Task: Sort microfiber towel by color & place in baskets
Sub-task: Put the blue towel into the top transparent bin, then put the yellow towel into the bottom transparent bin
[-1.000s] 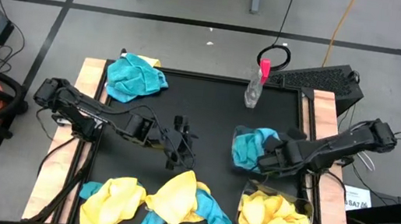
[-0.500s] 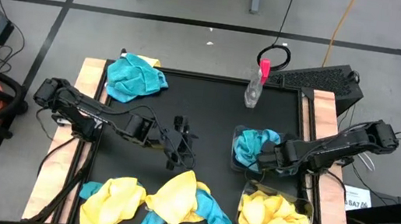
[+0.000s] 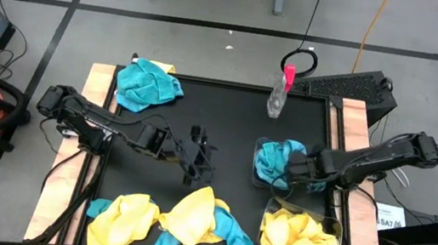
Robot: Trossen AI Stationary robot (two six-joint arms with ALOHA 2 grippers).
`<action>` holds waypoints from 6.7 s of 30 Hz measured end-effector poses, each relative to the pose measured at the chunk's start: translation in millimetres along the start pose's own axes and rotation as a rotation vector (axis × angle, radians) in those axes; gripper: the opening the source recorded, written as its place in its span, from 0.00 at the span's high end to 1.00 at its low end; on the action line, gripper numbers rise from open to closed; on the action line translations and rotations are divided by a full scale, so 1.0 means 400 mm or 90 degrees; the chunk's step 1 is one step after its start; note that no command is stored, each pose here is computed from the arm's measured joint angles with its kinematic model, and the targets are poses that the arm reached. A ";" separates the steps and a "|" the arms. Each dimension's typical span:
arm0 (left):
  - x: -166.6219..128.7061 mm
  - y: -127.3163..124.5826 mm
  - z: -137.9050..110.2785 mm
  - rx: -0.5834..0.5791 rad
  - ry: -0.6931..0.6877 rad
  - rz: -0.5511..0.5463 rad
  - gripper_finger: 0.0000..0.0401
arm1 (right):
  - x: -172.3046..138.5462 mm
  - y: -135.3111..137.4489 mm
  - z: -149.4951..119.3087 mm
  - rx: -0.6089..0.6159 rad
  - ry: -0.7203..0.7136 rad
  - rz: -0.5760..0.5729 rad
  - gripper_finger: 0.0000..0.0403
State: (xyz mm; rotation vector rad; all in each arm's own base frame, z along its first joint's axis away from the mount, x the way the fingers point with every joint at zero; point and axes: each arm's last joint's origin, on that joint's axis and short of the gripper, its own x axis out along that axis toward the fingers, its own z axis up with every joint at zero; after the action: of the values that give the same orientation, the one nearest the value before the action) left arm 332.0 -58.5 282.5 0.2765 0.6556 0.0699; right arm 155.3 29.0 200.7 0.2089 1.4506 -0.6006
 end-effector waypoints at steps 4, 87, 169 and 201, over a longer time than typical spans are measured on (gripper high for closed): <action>0.002 0.007 -0.001 -0.003 0.002 0.004 0.28 | -0.058 -0.009 0.012 0.008 -0.022 0.022 0.44; 0.012 0.110 -0.175 -0.062 0.292 0.061 0.28 | -0.202 0.027 -0.016 -0.065 -0.104 0.135 0.80; -0.089 -0.145 0.065 0.134 -0.011 -0.142 1.00 | -0.284 0.151 0.054 -0.215 -0.490 0.292 0.62; -0.108 -0.151 0.110 0.250 -0.111 -0.128 1.00 | -0.052 0.408 0.319 -0.351 -0.629 0.399 0.38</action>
State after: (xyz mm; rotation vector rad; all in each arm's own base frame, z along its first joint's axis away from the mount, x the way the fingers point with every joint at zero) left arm 323.4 -133.3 324.7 0.5857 0.5166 -0.2754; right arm 347.6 109.3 201.8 -0.0803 0.4834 0.2305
